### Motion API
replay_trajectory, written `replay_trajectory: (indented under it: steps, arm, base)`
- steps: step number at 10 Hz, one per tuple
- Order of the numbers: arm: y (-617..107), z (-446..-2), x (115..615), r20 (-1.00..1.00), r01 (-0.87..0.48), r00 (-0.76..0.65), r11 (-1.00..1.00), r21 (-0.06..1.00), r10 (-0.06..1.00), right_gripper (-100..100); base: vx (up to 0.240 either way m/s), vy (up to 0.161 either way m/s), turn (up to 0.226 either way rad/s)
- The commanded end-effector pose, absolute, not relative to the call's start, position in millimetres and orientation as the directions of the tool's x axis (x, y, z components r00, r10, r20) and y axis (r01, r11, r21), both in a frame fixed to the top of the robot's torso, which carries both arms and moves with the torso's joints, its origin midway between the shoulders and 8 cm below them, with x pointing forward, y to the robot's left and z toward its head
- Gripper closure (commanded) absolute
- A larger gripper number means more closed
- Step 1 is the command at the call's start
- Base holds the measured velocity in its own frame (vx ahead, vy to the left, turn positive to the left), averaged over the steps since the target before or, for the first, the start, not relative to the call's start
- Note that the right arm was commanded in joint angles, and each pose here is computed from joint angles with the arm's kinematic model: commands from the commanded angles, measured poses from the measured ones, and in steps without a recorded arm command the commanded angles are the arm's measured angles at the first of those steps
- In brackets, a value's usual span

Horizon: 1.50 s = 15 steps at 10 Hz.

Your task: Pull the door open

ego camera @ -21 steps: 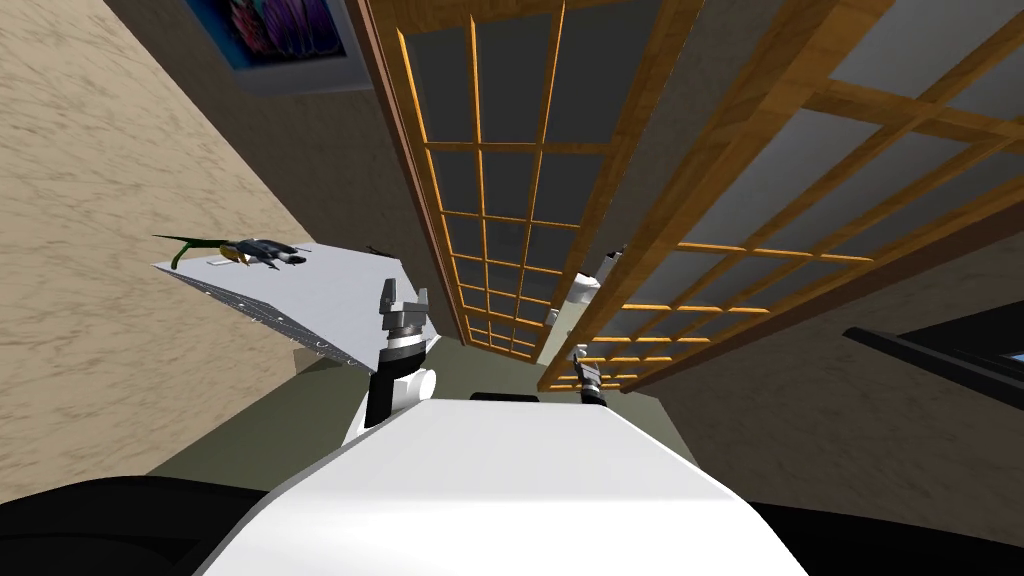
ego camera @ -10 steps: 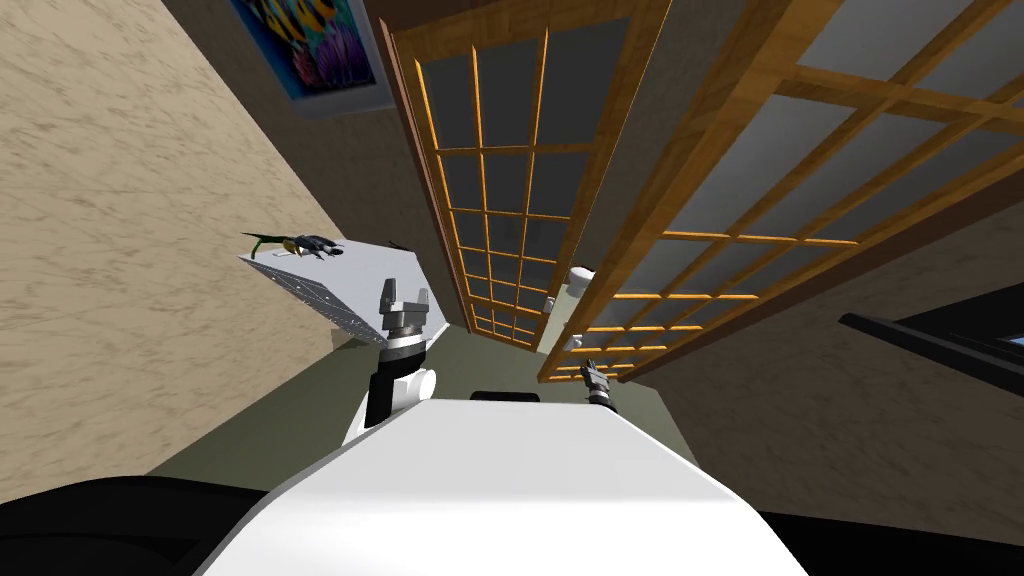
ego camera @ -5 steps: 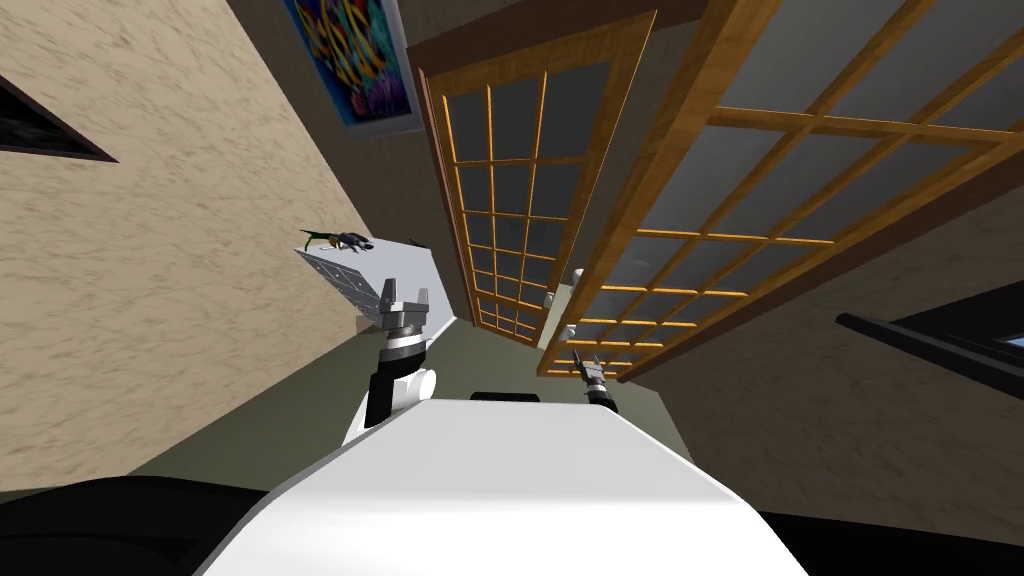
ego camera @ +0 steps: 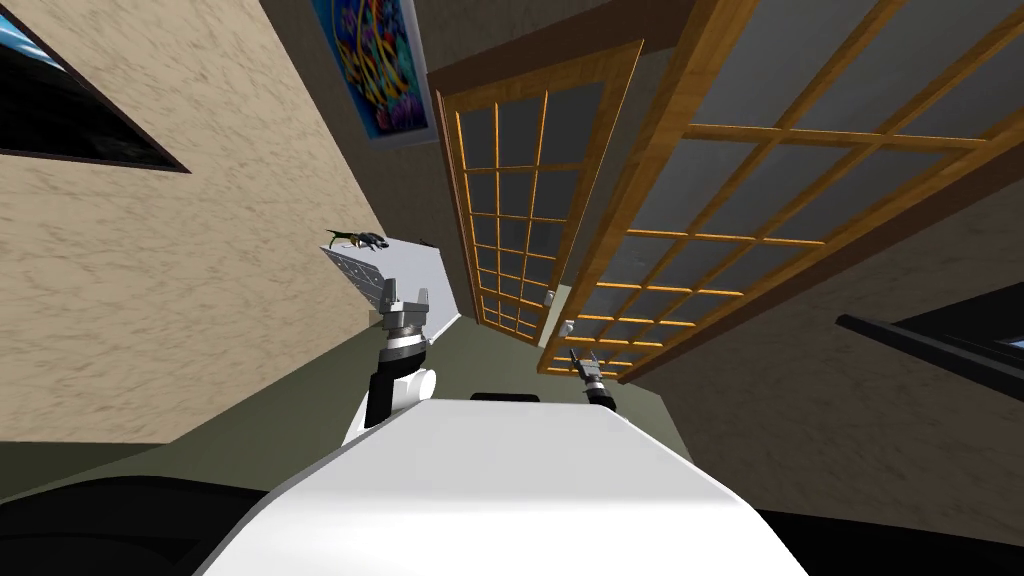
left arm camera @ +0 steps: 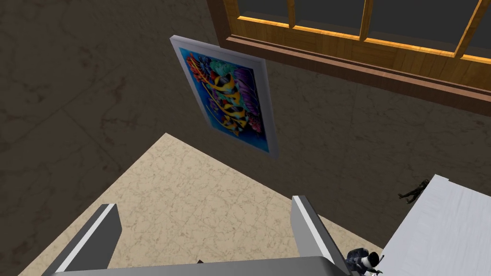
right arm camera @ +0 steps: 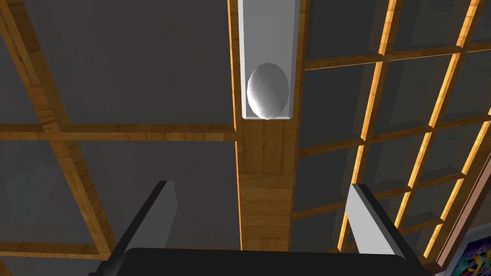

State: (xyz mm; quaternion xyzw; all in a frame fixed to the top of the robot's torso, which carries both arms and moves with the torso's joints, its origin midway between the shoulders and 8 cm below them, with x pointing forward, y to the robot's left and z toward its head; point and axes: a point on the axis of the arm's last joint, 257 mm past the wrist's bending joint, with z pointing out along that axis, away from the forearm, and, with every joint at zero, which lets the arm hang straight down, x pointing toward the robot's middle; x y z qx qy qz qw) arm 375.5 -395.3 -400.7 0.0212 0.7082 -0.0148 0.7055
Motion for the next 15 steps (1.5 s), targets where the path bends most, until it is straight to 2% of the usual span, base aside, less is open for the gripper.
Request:
replay_trajectory:
  steps: [1,7,8,13,15]
  arm:
    - [-396,-400,378,-1.000,0.054,-0.003,0.999,0.009,0.009,-100]
    - [-398,-398,388,-1.000,0.069,-0.001,0.998,0.009,0.009,-100]
    - [-398,-398,388,-1.000,0.069,-0.001,0.998,0.009,0.009,100]
    - [-398,-398,388,-1.000,0.069,-0.001,0.998,0.009,0.009,100]
    - [-397,-398,390,-0.998,0.069,0.005,0.996,0.062,0.062,100]
  base:
    - [0.206,-0.001,0.032]
    - [0.194,-0.011,0.029]
    - [-0.019,0.006,0.001]
    - [-0.015,-0.001,0.003]
    - [-0.029,-0.010,0.032]
